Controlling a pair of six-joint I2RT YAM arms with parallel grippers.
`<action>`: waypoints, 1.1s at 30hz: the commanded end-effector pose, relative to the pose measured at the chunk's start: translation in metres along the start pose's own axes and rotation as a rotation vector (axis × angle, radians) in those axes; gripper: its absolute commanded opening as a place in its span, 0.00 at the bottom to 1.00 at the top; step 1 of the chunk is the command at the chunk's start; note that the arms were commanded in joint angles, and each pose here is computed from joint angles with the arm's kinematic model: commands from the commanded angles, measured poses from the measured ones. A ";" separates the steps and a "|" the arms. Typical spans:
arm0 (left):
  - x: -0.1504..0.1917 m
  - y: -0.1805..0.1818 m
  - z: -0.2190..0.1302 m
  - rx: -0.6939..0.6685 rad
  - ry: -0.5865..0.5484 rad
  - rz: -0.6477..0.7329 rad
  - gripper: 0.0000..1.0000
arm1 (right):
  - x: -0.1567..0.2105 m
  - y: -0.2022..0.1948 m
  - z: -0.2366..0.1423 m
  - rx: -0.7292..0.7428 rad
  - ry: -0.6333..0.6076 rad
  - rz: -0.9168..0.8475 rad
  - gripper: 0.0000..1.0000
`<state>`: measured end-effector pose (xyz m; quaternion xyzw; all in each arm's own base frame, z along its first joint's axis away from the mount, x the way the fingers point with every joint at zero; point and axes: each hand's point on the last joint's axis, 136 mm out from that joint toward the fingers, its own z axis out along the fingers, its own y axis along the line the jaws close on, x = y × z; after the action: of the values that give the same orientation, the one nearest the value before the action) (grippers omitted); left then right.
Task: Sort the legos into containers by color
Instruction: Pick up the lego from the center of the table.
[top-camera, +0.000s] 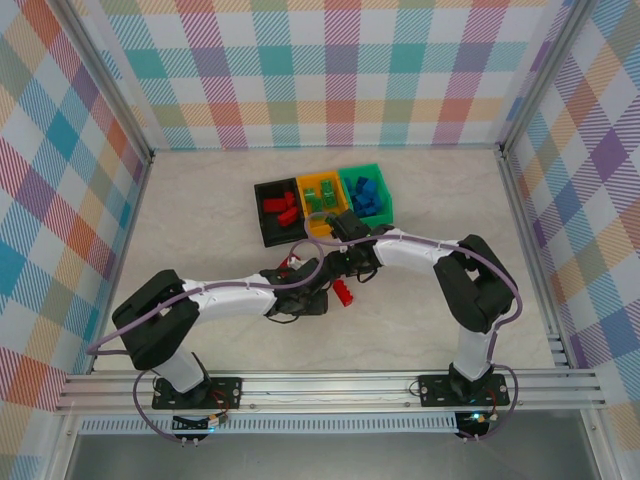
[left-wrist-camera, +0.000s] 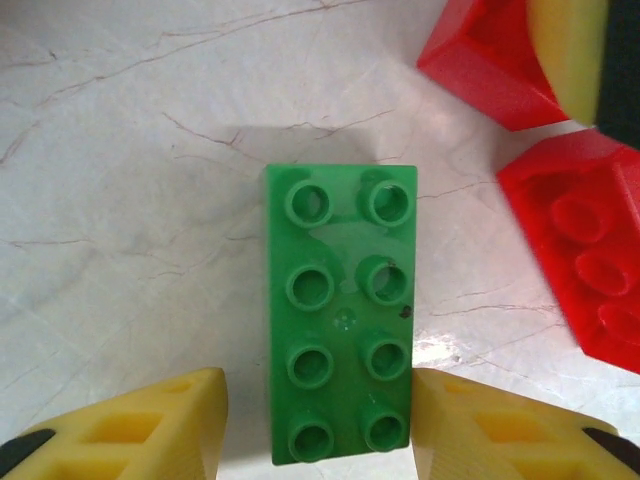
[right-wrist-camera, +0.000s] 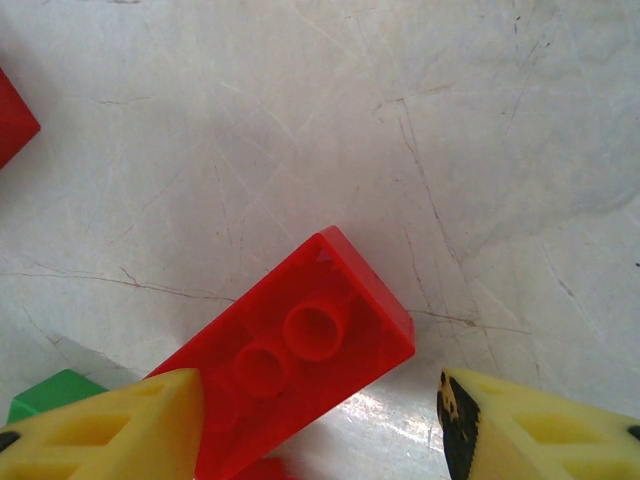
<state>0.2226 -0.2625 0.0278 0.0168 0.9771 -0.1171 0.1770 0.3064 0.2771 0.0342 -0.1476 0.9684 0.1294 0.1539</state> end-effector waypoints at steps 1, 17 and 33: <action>0.010 0.019 0.001 -0.082 0.017 -0.012 0.49 | 0.010 -0.011 -0.002 0.033 0.017 0.021 0.63; -0.006 0.031 -0.031 -0.082 -0.102 -0.020 0.28 | 0.007 -0.003 -0.008 -0.019 -0.008 0.038 0.63; -0.037 0.042 -0.087 -0.079 -0.276 -0.045 0.26 | -0.003 -0.020 -0.024 -0.064 -0.060 0.121 0.63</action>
<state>0.2288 -0.2147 0.0958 -0.0232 0.9536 -0.1017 0.2826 0.3063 0.2522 0.0425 -0.1064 0.9697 0.1501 0.1606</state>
